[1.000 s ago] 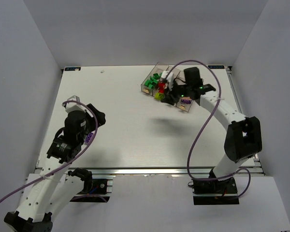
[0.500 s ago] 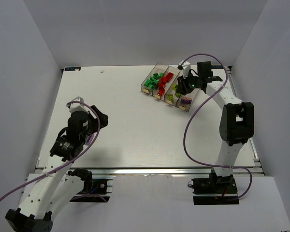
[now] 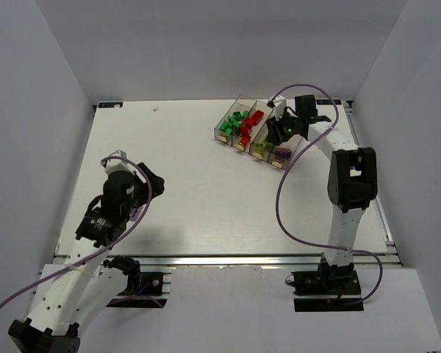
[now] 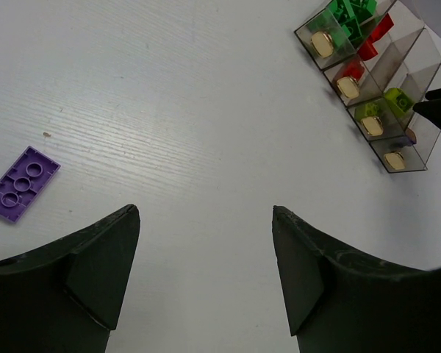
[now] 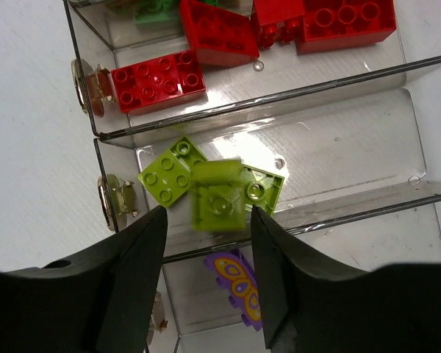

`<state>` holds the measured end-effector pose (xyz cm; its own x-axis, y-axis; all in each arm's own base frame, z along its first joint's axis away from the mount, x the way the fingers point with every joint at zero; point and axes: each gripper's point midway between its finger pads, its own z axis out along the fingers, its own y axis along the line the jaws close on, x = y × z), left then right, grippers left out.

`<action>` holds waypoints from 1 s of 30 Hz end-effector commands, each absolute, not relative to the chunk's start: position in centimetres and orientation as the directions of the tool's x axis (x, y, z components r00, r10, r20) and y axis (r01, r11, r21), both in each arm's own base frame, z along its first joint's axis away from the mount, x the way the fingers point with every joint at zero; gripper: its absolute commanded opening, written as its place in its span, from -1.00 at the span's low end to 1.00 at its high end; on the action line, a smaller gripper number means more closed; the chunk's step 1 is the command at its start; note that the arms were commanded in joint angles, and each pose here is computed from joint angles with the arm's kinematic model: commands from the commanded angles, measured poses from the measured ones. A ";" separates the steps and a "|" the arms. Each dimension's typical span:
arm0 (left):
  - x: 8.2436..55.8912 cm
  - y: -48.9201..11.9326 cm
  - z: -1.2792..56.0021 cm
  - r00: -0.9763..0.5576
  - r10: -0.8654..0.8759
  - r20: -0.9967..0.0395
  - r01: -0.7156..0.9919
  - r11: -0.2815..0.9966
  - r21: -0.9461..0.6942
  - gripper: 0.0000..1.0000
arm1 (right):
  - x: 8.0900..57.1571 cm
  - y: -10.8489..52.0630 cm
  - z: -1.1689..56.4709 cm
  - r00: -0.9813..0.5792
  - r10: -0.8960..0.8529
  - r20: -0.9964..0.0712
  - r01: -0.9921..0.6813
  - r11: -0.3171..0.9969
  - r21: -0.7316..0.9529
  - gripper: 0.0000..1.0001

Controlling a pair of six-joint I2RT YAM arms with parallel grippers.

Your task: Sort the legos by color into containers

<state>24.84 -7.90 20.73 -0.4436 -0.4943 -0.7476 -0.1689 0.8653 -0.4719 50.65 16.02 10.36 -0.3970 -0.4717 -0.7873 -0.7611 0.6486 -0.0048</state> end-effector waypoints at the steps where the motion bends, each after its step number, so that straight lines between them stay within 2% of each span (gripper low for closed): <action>1: 24.7 -8.2 19.7 -0.472 -0.499 -0.727 -0.182 0.862 -0.474 0.65 | 52.0 16.4 13.5 -0.324 -0.462 -0.826 -0.771 0.635 -0.053 0.11; 5: 25.2 -9.0 18.3 -0.518 -0.513 -0.684 -0.207 0.851 -0.482 0.68 | 51.3 16.6 14.9 -0.306 -0.462 -0.833 -0.787 0.615 -0.053 0.41; 7: 25.4 -9.3 17.5 -0.545 -0.506 -0.668 -0.216 0.855 -0.471 0.68 | 51.0 16.7 16.3 -0.284 -0.457 -0.843 -0.793 0.606 -0.062 0.73; 8: 25.6 -9.4 17.4 -0.553 -0.503 -0.664 -0.218 0.857 -0.467 0.68 | 50.8 16.7 16.7 -0.276 -0.457 -0.845 -0.797 0.600 -0.064 0.79; 11: 26.1 -9.0 16.6 -0.592 -0.475 -0.652 -0.244 0.876 -0.417 0.68 | 49.3 16.9 19.2 -0.202 -0.456 -0.867 -0.819 0.564 -0.106 0.79; 13: 26.2 -8.1 15.5 -0.629 -0.448 -0.636 -0.268 0.892 -0.363 0.69 | 48.4 17.5 22.3 -0.100 -0.415 -0.905 -0.824 0.544 -0.158 0.79; 14: 26.2 -7.7 15.3 -0.641 -0.439 -0.630 -0.277 0.897 -0.344 0.69 | 47.2 17.8 21.4 -0.141 -0.388 -0.911 -0.834 0.543 -0.102 0.79; 15: 26.2 -6.9 15.1 -0.655 -0.428 -0.623 -0.289 0.904 -0.316 0.69 | 46.1 18.3 22.0 -0.116 -0.379 -0.918 -0.864 0.495 -0.095 0.76; 16: 26.2 -6.5 14.2 -0.682 -0.415 -0.602 -0.301 0.909 -0.286 0.70 | 42.7 19.7 21.6 -0.160 -0.354 -0.921 -0.930 0.368 0.020 0.63; 17: 26.1 -6.1 13.7 -0.698 -0.412 -0.587 -0.312 0.911 -0.269 0.70 | 41.9 20.1 22.9 -0.113 -0.354 -0.928 -0.954 0.299 0.002 0.43; 18: 25.8 -5.6 13.2 -0.727 -0.390 -0.565 -0.309 0.921 -0.238 0.71 | 40.5 20.7 22.9 -0.140 -0.340 -0.930 -0.968 0.245 0.056 -0.14; 19: 25.7 -4.9 12.1 -0.753 -0.395 -0.526 -0.334 0.919 -0.210 0.72 | 38.3 21.2 23.2 -0.193 -0.304 -0.933 -0.974 0.174 0.145 -0.42; 21: 25.5 -4.0 11.4 -0.783 -0.361 -0.506 -0.324 0.932 -0.162 0.73 | 36.4 21.6 22.8 -0.216 -0.283 -0.934 -0.974 0.129 0.186 -0.75; 23: 25.8 -2.8 10.8 -0.799 -0.343 -0.495 -0.329 0.937 -0.119 0.74 | 35.0 21.7 23.6 -0.174 -0.260 -0.950 -0.983 0.106 0.151 -0.73; 24: 26.1 -2.2 10.7 -0.800 -0.351 -0.486 -0.337 0.934 -0.121 0.75 | 33.8 21.5 23.1 -0.178 -0.263 -0.948 -0.982 0.109 0.154 -0.54; 26: 26.7 -1.9 10.4 -0.824 -0.322 -0.467 -0.318 0.944 -0.089 0.83 | 33.4 21.3 23.0 -0.162 -0.262 -0.951 -0.984 0.118 0.135 -0.34; 30: 27.3 -0.7 9.5 -0.871 -0.268 -0.411 -0.295 0.956 0.001 0.85 | 32.1 21.0 22.7 -0.172 -0.275 -0.946 -0.982 0.126 0.142 -0.21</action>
<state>26.54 -1.41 8.81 -0.8425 -0.3454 -0.4134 -0.3571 0.9326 -0.0517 33.35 20.80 20.69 -0.2305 -0.3054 -0.9239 -0.9681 0.1676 0.1862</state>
